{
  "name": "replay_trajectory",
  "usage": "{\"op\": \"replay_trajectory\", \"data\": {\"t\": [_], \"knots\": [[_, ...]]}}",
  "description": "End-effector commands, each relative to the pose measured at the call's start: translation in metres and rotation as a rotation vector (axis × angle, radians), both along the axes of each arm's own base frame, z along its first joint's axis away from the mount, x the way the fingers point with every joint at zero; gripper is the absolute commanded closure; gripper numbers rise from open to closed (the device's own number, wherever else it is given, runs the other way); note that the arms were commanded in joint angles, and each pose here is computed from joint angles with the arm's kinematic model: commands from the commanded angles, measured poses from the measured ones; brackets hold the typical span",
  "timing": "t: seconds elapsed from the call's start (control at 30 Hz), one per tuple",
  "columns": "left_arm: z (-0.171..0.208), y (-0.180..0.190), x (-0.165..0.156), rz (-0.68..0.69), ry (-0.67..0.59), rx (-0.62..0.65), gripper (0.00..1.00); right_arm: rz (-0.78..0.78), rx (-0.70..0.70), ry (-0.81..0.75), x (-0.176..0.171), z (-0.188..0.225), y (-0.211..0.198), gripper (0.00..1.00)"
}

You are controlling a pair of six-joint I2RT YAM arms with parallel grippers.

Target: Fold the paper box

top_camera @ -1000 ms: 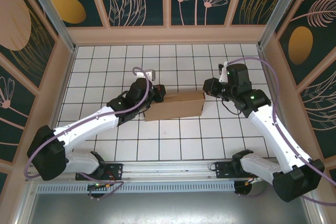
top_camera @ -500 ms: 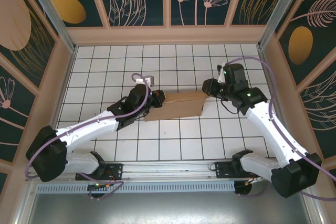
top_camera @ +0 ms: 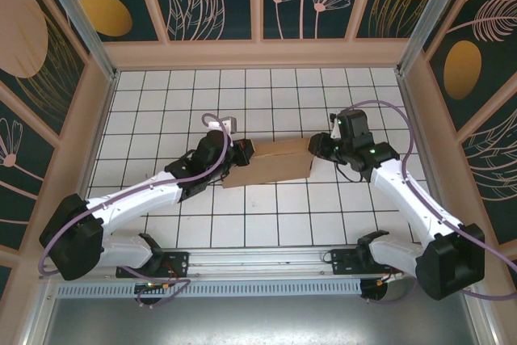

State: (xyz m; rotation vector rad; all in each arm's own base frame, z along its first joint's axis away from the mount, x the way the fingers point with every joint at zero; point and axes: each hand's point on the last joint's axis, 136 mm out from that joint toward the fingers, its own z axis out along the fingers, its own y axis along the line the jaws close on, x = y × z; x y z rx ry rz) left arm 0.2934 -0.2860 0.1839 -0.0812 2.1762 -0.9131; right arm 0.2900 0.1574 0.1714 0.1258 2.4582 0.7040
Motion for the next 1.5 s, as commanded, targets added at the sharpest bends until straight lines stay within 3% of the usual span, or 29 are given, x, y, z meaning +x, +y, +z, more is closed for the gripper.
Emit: {"op": "replay_trajectory", "data": {"t": [0.0, 0.1, 0.17, 0.23, 0.33, 0.53, 0.73, 0.93, 1.47], "knots": [[-0.028, -0.003, -0.016, -0.069, 0.072, 0.042, 1.00, 0.095, 0.134, 0.048, -0.011, -0.006, 0.027, 0.69], [-0.031, -0.005, -0.016, -0.081, 0.079, 0.049, 1.00, 0.116, 0.167, 0.048, -0.015, 0.000, 0.031, 0.70], [-0.031, -0.006, -0.015, -0.079, 0.079, 0.056, 1.00, 0.044, 0.073, 0.028, -0.010, 0.003, 0.013, 0.68], [-0.030, -0.005, -0.014, -0.075, 0.076, 0.064, 1.00, -0.064, -0.072, -0.023, -0.001, 0.015, -0.018, 0.60], [-0.026, -0.005, -0.013, -0.076, 0.072, 0.073, 1.00, -0.118, -0.165, -0.130, 0.005, 0.051, -0.038, 0.57], [-0.022, -0.005, -0.013, -0.080, 0.075, 0.085, 1.00, 0.055, -0.009, -0.235, 0.000, 0.097, 0.012, 0.70], [-0.021, -0.002, -0.017, -0.081, 0.087, 0.085, 1.00, 0.219, 0.014, -0.239, -0.010, 0.088, 0.076, 0.85], [-0.021, 0.001, -0.020, -0.081, 0.091, 0.086, 1.00, 0.271, 0.012, -0.219, -0.011, 0.071, 0.106, 0.89], [-0.018, 0.000, -0.017, -0.062, 0.087, 0.055, 1.00, 0.238, -0.027, -0.146, -0.017, 0.012, 0.099, 0.92]]}}
